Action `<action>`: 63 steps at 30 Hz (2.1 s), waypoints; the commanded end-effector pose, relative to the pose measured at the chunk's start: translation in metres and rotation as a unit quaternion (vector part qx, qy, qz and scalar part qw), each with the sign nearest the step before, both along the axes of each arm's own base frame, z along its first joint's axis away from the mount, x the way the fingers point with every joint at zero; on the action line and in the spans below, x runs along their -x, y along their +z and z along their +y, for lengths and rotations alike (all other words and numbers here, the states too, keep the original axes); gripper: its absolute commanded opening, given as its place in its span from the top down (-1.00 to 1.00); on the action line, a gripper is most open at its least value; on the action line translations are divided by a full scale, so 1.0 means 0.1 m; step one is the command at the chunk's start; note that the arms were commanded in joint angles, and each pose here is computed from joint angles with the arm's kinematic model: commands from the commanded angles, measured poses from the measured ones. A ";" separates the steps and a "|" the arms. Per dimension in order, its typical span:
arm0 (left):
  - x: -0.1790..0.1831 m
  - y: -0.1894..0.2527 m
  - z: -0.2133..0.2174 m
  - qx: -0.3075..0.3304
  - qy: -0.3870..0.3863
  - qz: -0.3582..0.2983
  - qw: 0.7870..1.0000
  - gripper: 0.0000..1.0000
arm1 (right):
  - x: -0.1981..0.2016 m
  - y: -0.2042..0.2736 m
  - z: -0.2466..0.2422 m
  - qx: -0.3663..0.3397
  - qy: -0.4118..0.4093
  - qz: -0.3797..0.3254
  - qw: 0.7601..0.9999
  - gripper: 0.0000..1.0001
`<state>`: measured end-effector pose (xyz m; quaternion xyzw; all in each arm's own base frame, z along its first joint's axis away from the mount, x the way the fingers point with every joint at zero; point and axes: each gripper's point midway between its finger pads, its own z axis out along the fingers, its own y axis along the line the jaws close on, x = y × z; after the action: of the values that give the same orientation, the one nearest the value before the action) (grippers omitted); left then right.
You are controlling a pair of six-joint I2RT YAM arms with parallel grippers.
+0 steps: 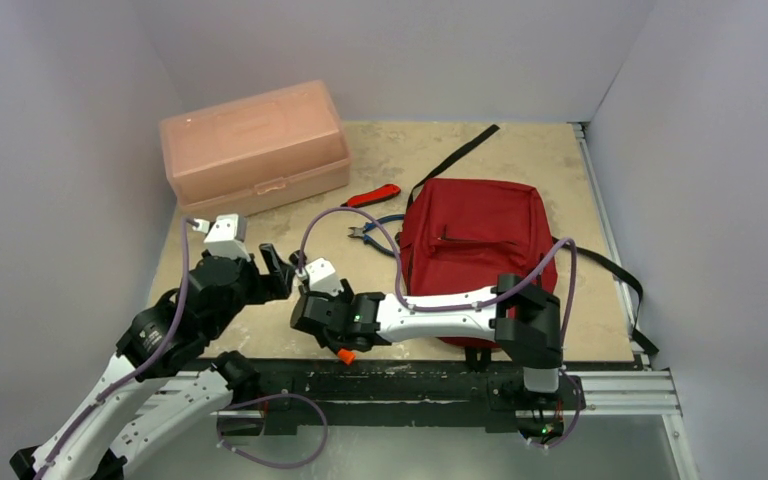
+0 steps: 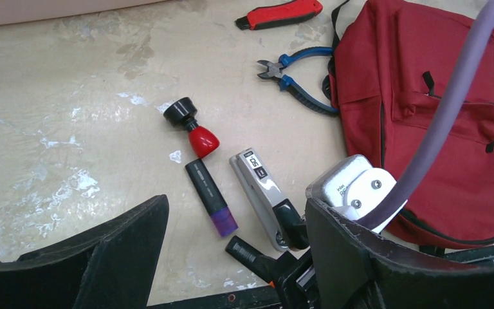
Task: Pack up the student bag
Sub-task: Pick up the stationery from the center of the board.
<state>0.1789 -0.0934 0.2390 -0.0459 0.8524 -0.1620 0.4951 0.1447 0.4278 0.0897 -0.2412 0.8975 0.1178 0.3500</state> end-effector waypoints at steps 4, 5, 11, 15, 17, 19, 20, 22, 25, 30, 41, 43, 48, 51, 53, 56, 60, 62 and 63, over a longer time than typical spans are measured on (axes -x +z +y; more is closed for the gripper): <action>0.00 0.02 0.09 -0.002 0.016 -0.014 1.000 -0.55 | -0.10 0.01 -0.20 0.071 -0.017 -0.046 0.996 -0.25; 0.00 0.01 0.09 -0.003 0.015 -0.013 1.000 -0.55 | -0.10 -0.02 -0.21 0.074 -0.016 -0.046 0.996 -0.26; -0.01 -0.01 0.06 -0.002 0.012 -0.010 1.000 -0.55 | -0.07 -0.17 -0.21 0.081 -0.010 -0.036 0.996 -0.26; 0.00 -0.05 0.04 -0.001 0.009 -0.004 1.000 -0.55 | -0.09 -0.23 -0.23 0.084 -0.015 -0.037 0.996 -0.26; 0.00 -0.06 0.04 -0.001 0.009 -0.002 1.000 -0.55 | -0.13 -0.24 -0.27 0.087 -0.023 -0.040 0.995 -0.26; 0.00 -0.07 0.03 0.001 0.008 -0.001 1.000 -0.55 | -0.16 -0.24 -0.29 0.088 -0.028 -0.042 0.995 -0.27; 0.00 -0.07 0.03 0.002 0.009 -0.001 1.000 -0.56 | -0.17 -0.23 -0.30 0.087 -0.030 -0.043 0.995 -0.27; 0.01 -0.07 0.03 0.003 0.008 0.001 1.000 -0.56 | -0.19 -0.21 -0.31 0.088 -0.032 -0.045 0.995 -0.28; 0.00 -0.07 0.02 0.005 0.008 0.001 1.000 -0.55 | -0.22 -0.17 -0.32 0.085 -0.034 -0.047 0.995 -0.29; 0.00 -0.08 0.00 0.006 0.006 0.004 1.000 -0.55 | -0.18 -0.29 -0.33 0.073 -0.030 -0.027 0.997 -0.24; 0.00 -0.08 -0.01 0.009 0.006 0.006 1.000 -0.55 | -0.24 -0.12 -0.31 0.028 -0.034 -0.033 0.998 0.66; 0.00 -0.08 -0.02 0.008 0.005 0.008 1.000 -0.55 | -0.27 -0.08 -0.33 0.015 -0.040 -0.029 0.999 0.98; -0.05 0.00 -0.14 0.016 -0.017 0.002 1.000 -0.56 | -0.37 0.37 -0.41 -0.088 -0.055 -0.003 0.995 1.00; -0.12 0.11 -0.33 0.028 -0.050 -0.007 0.998 -0.58 | -0.49 0.84 -0.63 -0.193 -0.069 0.015 0.979 1.00; -0.20 0.20 -0.55 0.037 -0.090 -0.014 0.995 -0.57 | -0.56 1.26 -0.92 -0.257 -0.086 0.002 0.963 1.00; -0.32 0.31 -1.02 0.049 -0.184 -0.033 0.981 -0.50 | -0.67 1.64 -1.45 -0.286 -0.128 -0.027 0.949 1.00; -0.59 0.50 -1.64 0.055 -0.276 -0.079 0.956 -0.46 | -0.86 1.80 -2.37 -0.246 -0.240 -0.080 0.936 1.00; -0.81 0.50 -1.97 0.016 -0.309 -0.114 0.944 -0.46 | -0.93 1.74 -2.90 -0.193 -0.323 -0.098 0.921 1.00; -0.88 0.50 -2.17 -0.004 -0.329 -0.126 0.936 -0.44 | -0.94 1.75 -3.10 -0.176 -0.350 -0.107 0.914 1.00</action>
<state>0.2360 -0.2324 0.2341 0.1324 0.8485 -0.2696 0.4356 0.2303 0.2008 0.2785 0.0602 0.8300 0.2606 0.4895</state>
